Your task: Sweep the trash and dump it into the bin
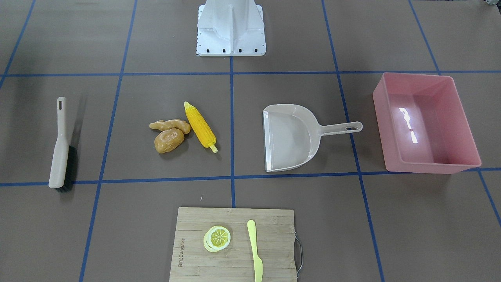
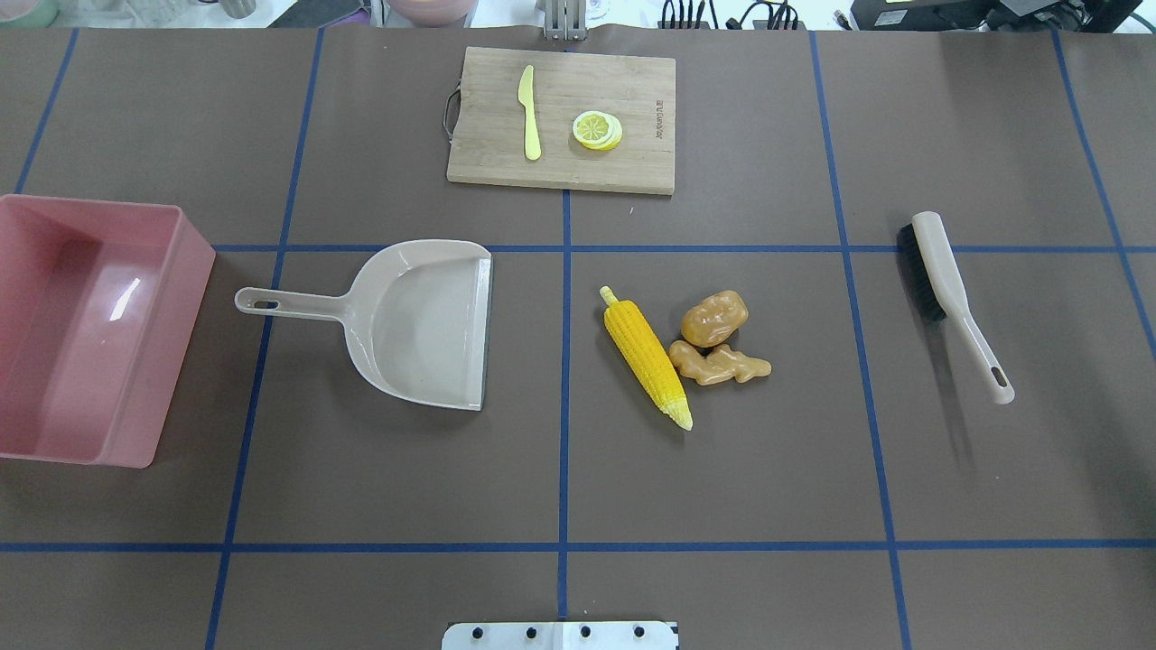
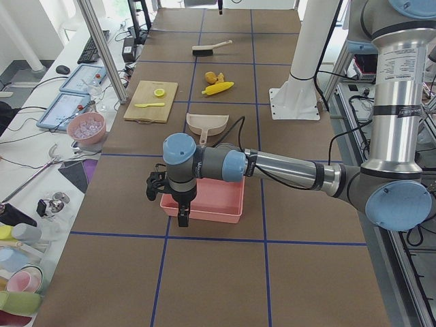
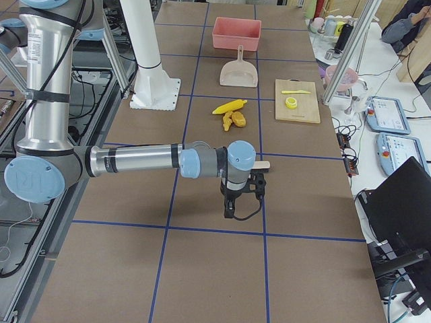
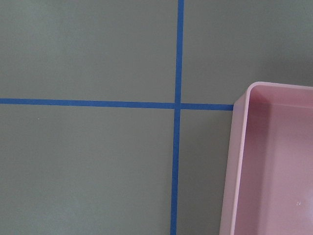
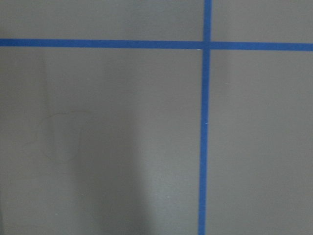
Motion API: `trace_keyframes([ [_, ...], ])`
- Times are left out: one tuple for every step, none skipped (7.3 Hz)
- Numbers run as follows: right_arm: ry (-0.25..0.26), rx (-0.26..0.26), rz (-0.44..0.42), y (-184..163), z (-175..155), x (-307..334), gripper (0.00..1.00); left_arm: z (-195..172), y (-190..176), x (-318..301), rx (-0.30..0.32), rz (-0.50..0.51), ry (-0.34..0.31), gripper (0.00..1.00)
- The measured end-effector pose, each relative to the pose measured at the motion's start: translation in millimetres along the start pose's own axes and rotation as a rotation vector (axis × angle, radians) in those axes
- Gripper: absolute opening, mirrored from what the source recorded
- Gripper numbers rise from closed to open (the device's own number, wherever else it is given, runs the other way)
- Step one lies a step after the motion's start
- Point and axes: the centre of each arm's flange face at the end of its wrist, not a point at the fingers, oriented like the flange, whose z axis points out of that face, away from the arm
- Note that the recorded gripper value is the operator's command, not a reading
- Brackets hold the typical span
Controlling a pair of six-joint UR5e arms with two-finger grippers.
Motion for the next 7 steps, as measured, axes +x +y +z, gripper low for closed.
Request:
trace_keyframes([
  [0.031,-0.027,0.006,-10.4,18.3,-57.6,1.00,0.0,-1.1,3.6,-0.001,0.005,0.013,0.99],
  [0.070,-0.046,0.002,-11.6,39.7,-111.4,1.00,1.8,-2.3,9.3,-0.007,0.013,0.029,0.99],
  [0.104,-0.060,-0.010,-7.1,60.2,-155.1,0.99,3.7,-1.8,16.5,-0.012,0.025,0.046,0.99],
  [0.126,-0.074,-0.029,0.0,77.4,-184.2,0.99,1.4,-1.0,25.7,-0.009,0.044,0.056,0.99],
  [0.138,-0.086,-0.044,5.6,88.4,-198.4,0.99,-3.4,-2.1,40.7,-0.001,0.073,0.063,0.99],
  [0.143,-0.094,-0.054,8.9,94.2,-205.2,0.98,-8.8,-7.1,67.9,0.010,0.127,0.069,0.99],
  [0.144,-0.099,-0.058,10.5,97.2,-207.9,0.98,-12.5,-16.2,105.6,0.018,0.197,0.077,0.99],
])
